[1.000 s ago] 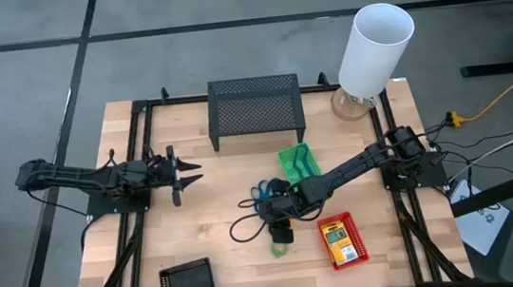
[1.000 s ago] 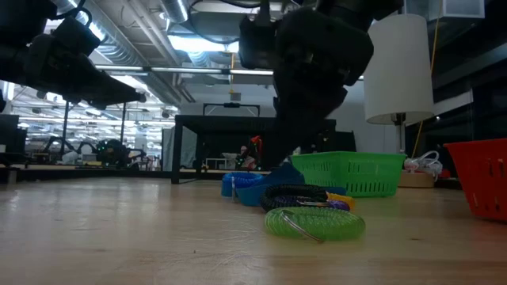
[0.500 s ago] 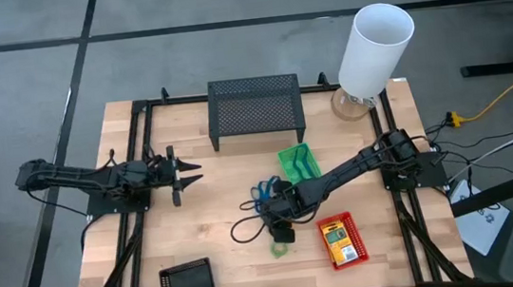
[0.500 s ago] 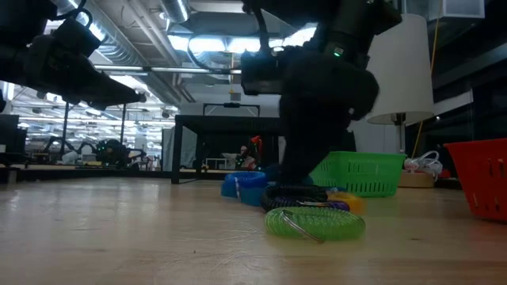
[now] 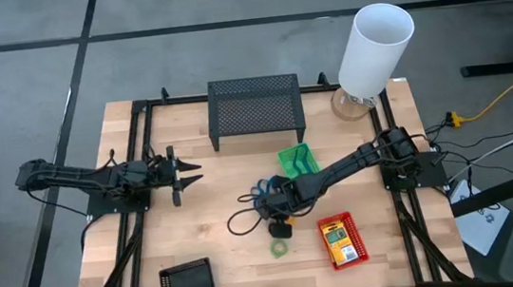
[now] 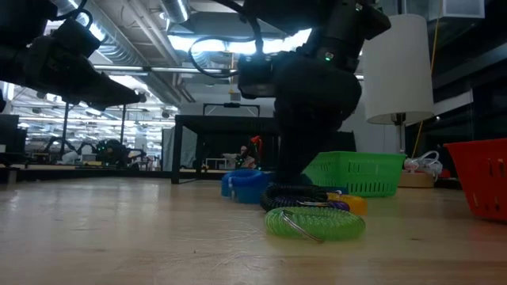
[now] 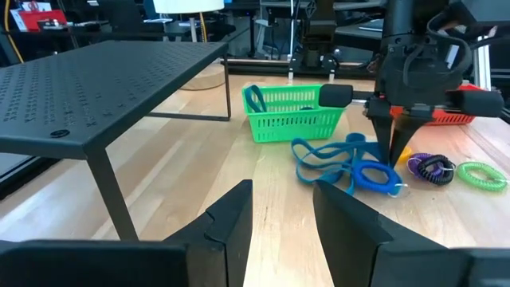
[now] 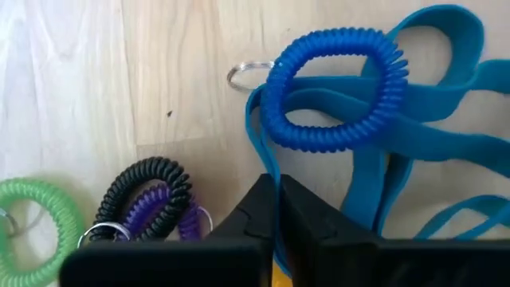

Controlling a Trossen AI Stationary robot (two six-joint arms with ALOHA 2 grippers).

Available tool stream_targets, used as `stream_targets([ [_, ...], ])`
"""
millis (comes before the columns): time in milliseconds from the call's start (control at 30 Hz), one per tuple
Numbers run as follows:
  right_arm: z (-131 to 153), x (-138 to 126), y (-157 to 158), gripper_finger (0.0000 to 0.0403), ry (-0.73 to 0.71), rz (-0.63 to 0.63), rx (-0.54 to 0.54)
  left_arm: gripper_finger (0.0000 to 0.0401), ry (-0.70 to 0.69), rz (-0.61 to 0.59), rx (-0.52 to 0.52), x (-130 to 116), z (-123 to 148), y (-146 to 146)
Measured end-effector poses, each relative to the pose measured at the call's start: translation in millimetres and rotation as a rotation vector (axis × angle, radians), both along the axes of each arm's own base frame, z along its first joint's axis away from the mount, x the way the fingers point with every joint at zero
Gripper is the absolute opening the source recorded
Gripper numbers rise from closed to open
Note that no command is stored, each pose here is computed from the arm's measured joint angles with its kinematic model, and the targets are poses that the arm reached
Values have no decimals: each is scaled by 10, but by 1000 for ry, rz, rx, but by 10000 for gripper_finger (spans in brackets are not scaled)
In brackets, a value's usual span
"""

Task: Pick & Place Office Desk Supplies
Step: Put the blue rubber band into the green basket

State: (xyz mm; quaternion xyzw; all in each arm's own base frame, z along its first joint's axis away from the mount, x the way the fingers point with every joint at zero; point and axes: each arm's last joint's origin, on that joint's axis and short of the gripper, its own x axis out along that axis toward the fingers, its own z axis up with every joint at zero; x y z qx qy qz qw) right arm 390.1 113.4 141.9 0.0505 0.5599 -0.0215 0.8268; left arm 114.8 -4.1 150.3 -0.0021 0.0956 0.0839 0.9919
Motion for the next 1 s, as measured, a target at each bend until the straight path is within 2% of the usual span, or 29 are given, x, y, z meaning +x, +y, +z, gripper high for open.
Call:
stream_targets([
  [167, 96, 64, 22, 9, -34, 17, 4, 129, 1, 0, 0, 0, -1, 0],
  [267, 207, 140, 40, 19, -86, 9, -6, 129, 0, -1, 1, 0, 0, 0],
  [333, 309, 225, 71, 38, -174, 13, -27, 129, 0, 0, 1, 0, 0, 0],
  [400, 428, 346, 123, 61, -322, 59, -28, 129, 1, 0, 0, 0, -1, 0],
  [500, 595, 479, 224, 89, -543, 173, 22, 129, 0, 0, 0, 0, 1, 0],
  [567, 660, 509, 270, 97, -618, 202, 37, 129, 0, 0, 0, 0, 0, 0],
  [733, 642, 498, 258, 100, -593, 177, 39, 129, 0, 0, 0, 0, 0, 0],
  [1000, 466, 405, 109, 126, -399, 34, -66, 129, 0, 0, 0, 0, 1, 0],
])
